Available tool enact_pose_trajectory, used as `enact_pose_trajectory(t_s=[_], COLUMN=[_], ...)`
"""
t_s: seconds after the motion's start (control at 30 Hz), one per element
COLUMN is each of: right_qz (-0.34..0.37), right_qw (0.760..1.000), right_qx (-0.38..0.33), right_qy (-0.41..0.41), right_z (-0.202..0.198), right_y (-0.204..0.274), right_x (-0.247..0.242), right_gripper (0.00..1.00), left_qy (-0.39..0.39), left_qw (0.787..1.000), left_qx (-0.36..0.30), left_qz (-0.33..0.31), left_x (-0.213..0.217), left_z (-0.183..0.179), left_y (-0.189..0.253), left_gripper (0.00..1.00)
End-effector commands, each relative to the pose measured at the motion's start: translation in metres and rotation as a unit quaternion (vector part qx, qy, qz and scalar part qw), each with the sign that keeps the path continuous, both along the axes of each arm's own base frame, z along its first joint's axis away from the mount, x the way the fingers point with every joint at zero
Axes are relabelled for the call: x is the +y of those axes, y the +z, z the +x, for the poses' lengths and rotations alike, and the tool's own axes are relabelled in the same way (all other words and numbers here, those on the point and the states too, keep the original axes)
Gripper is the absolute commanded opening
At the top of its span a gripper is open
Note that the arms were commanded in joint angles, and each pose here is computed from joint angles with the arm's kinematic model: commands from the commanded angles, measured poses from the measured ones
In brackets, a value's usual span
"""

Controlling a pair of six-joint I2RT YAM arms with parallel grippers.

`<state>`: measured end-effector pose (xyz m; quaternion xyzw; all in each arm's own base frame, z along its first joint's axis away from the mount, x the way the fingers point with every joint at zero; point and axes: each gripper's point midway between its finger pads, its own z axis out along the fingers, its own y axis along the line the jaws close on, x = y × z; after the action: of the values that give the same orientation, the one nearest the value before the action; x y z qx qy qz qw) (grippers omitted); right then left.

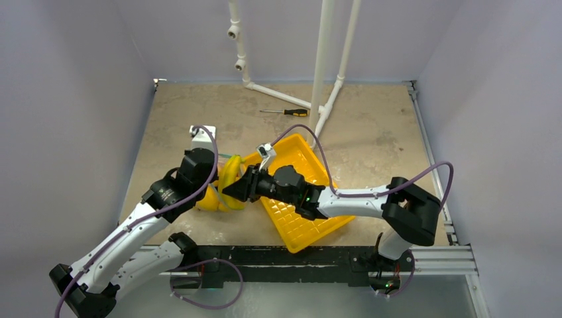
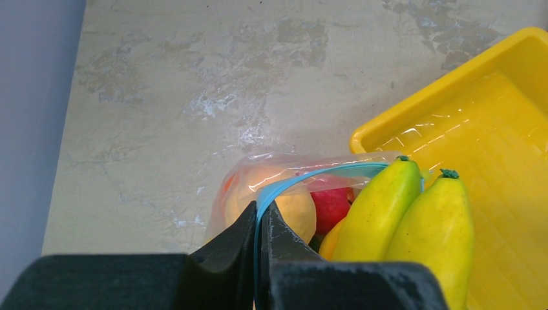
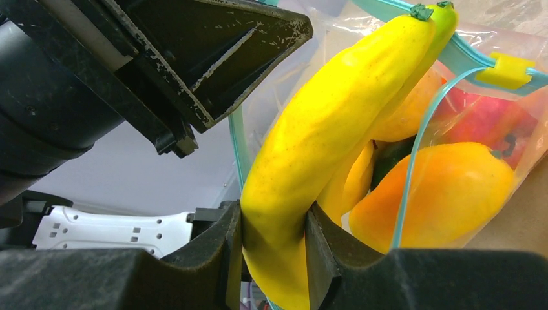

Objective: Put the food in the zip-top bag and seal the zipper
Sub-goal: Place the fake fruit in the zipper food storage bag.

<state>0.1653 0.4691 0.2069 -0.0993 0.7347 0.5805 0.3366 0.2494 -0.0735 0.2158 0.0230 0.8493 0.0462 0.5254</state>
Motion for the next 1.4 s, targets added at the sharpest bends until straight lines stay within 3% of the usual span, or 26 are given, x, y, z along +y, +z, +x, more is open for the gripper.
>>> enact_pose_trajectory(t_s=[0.0, 0.23, 0.8, 1.07, 1.37], right_qz=[0.010, -0.031, -0.058, -0.106, -0.111], right_qw=[1.000, 0.999, 0.992, 0.991, 0.989], right_qx=[-0.003, -0.017, -0.059, 0.019, 0.095], right_qy=[0.022, 0.025, 0.091, 0.075, -0.026], right_z=[-0.009, -0.006, -0.031, -0.024, 0.015], right_y=[0.012, -0.001, -0.010, -0.039, -0.039], right_x=[0.001, 0.013, 0.027, 0.042, 0.030], right_gripper=[0.00, 0.00, 0.00, 0.00, 0.00], left_qy=[0.009, 0.007, 0.005, 0.005, 0.005], left_qw=[0.999, 0.999, 0.999, 0.999, 0.999], left_qx=[-0.032, -0.029, -0.028, -0.029, -0.033], left_qz=[-0.026, -0.025, -0.024, -0.027, -0.030], left_x=[-0.004, -0.005, -0.006, -0.006, -0.004], left_z=[0.008, 0.009, 0.010, 0.010, 0.009], left_y=[0.017, 0.016, 0.015, 0.016, 0.018], left_gripper=[0.00, 0.00, 0.00, 0.00, 0.00])
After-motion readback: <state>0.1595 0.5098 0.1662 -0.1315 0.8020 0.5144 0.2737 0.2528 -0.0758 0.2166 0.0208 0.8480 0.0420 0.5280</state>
